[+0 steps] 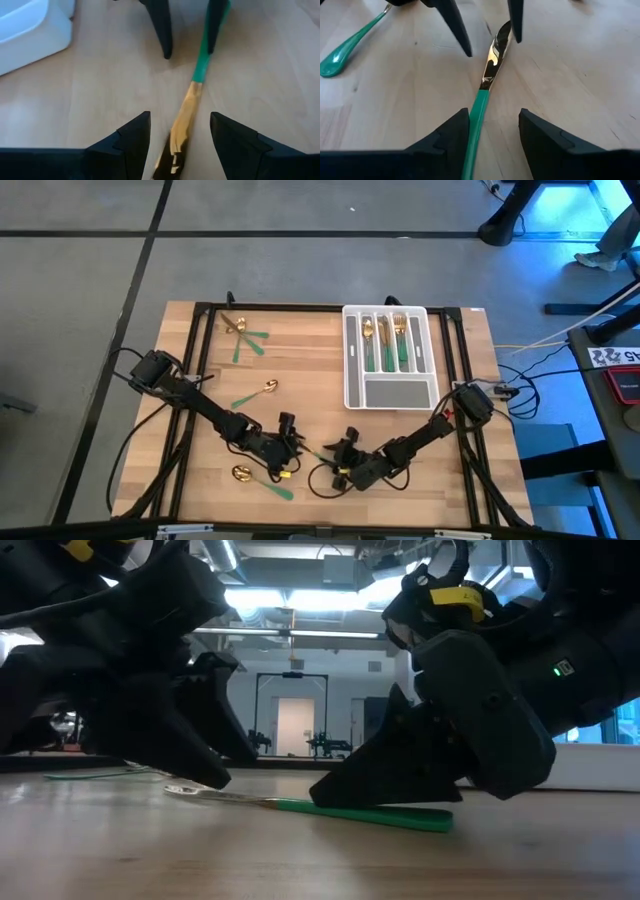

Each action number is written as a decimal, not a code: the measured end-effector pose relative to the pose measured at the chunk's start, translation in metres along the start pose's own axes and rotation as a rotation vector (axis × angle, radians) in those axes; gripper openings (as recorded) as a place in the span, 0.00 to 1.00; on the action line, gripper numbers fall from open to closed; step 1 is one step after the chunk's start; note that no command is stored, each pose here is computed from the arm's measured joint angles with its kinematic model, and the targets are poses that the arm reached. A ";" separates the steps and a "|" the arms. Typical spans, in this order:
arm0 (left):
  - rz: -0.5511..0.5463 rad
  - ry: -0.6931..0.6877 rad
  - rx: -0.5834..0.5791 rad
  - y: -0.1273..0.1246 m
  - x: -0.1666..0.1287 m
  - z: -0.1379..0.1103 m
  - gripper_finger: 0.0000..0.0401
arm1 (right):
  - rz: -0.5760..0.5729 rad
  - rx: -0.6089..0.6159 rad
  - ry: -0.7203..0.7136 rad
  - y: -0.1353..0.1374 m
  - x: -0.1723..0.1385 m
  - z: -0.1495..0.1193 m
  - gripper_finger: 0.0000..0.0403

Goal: Sort silverware
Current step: Put the green knife into the silverware tray

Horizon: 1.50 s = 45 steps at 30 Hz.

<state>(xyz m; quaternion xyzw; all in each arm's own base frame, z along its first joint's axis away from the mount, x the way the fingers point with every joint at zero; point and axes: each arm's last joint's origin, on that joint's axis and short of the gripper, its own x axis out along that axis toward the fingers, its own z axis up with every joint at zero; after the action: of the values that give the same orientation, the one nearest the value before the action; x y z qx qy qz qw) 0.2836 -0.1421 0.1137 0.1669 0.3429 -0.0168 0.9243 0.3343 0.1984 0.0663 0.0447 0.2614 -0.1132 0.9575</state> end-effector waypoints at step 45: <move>-0.029 0.008 -0.096 -0.002 -0.001 -0.001 0.49 | -0.072 0.176 0.093 -0.001 0.031 -0.014 0.06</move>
<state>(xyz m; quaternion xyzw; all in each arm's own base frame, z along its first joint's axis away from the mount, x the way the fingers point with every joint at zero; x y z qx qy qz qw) 0.2821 -0.1439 0.1127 0.1175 0.3493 -0.0129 0.9295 0.3534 0.1929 0.0381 0.1245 0.2958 -0.1681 0.9320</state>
